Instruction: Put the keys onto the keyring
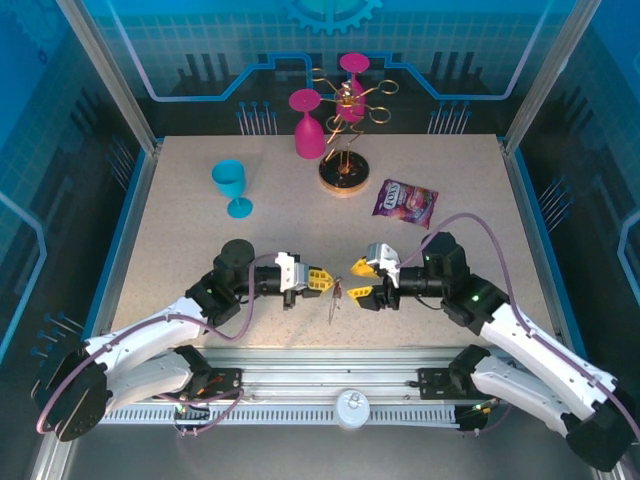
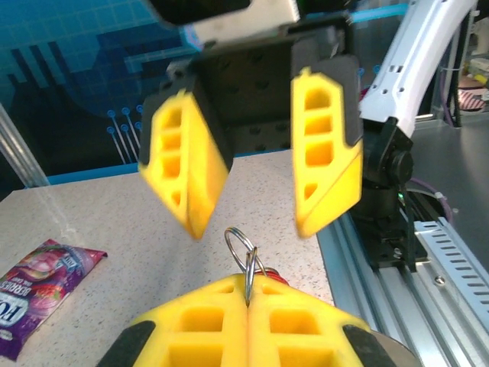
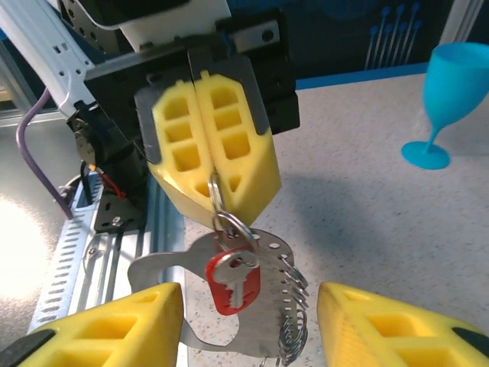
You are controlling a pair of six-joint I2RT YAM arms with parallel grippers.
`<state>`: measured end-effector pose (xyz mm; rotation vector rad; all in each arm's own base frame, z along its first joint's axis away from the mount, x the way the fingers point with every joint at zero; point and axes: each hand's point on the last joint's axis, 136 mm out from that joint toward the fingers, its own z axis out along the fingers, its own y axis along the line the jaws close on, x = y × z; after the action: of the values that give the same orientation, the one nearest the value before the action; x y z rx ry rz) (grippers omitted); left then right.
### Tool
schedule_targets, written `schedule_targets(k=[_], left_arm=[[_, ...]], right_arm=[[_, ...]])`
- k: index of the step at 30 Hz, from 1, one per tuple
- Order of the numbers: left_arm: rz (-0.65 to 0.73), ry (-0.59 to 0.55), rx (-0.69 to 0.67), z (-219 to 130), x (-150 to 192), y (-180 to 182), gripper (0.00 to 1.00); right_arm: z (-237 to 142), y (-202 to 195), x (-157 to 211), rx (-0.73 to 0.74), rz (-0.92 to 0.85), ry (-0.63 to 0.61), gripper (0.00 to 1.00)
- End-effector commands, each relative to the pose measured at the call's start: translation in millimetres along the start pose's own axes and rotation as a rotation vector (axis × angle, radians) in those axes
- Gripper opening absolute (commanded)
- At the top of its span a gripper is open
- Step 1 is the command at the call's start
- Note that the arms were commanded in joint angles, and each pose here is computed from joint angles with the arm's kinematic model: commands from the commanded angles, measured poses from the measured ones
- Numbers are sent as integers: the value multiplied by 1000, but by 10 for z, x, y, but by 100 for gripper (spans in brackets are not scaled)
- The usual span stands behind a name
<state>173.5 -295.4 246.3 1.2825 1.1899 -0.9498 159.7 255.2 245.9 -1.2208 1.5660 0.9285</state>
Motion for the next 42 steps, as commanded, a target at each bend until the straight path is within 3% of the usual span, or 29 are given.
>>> schedule_targets(k=[1,6,11,17,21,24,30,35,38,42], left_arm=[[5,-25,-54,10,-57,111,0],[-32,-41,-35,53,-57,86,0],[-54,-57,-3,103,-49,3,0],[-54,-75,5,116,-79,-27,0],[-47,-98,0,103,-127,-26,0],[-34,-117,-1,90,-179,-29,0],[8,-107,-6,72,-176,-38,0],[30,-82,-12,66,-119,-43,0],[33,-73,-12,72,-99,-39,0],[33,-69,-3,76,-85,-51,0]], right_arm=[[68,7,194,64,-6,60,52],[207,-41,110,121,-47,36,52],[266,-111,137,167,-68,57,45],[192,-153,130,215,-83,72,23],[161,-196,246,243,-71,130,6],[223,-190,428,222,-45,208,0],[385,37,500,60,-6,268,3],[194,-62,337,155,-33,187,38],[-7,-115,222,229,-67,115,46],[-140,-54,83,241,-159,23,46]])
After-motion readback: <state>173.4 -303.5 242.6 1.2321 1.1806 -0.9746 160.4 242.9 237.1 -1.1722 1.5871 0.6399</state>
